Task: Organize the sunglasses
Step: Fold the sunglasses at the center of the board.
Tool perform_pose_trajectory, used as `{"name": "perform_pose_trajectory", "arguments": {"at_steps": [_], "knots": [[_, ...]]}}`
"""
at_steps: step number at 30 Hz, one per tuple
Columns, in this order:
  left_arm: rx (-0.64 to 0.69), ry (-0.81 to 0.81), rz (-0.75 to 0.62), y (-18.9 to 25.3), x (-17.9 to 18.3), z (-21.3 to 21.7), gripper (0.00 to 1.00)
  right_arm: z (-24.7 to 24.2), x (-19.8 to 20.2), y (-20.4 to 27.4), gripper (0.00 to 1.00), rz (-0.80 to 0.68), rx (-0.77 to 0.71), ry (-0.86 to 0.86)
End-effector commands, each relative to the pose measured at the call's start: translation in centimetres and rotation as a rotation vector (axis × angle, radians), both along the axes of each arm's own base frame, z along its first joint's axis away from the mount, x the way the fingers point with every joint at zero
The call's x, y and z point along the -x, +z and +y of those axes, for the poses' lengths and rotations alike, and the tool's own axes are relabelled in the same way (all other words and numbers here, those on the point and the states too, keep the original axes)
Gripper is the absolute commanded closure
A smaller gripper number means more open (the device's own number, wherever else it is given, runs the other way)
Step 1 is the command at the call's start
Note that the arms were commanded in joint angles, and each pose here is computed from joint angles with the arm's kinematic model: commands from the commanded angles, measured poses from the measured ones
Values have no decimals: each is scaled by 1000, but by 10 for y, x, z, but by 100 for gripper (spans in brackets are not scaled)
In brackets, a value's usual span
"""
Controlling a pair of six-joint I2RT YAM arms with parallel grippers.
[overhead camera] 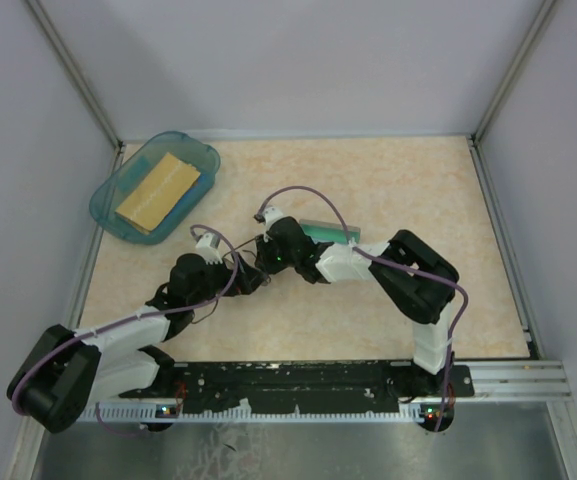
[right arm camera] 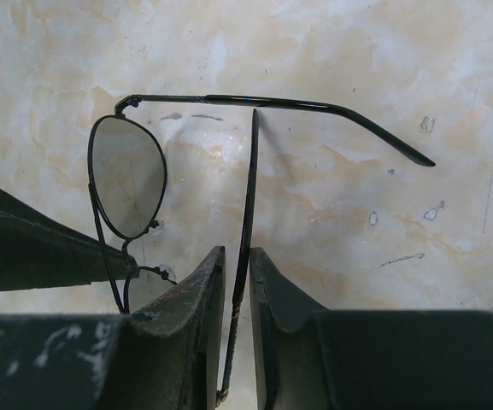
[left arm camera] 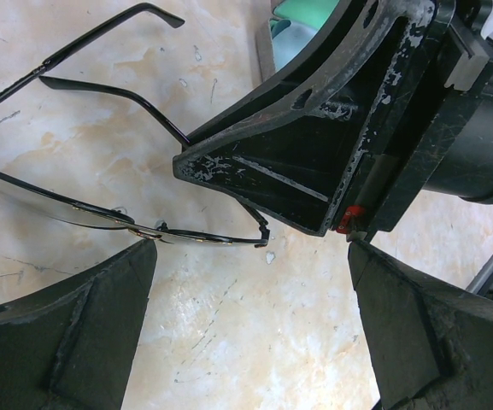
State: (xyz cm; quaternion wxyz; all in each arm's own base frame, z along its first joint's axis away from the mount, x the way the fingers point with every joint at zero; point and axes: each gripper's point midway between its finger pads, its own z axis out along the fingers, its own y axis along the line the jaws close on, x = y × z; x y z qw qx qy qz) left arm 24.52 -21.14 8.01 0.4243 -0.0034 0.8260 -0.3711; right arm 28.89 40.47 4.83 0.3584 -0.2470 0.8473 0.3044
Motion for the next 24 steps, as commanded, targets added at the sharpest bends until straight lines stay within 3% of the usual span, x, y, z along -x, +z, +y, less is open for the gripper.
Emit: {"name": "perform_pose_trajectory", "arguments": {"at_steps": [1,24], "knots": [[39,24,-86,27,-17,-6,1,39,25,39,82,-1,-175,128],[45,31,-98,26,-17,-4,3,51,42,38,80,68,-228,208]]}}
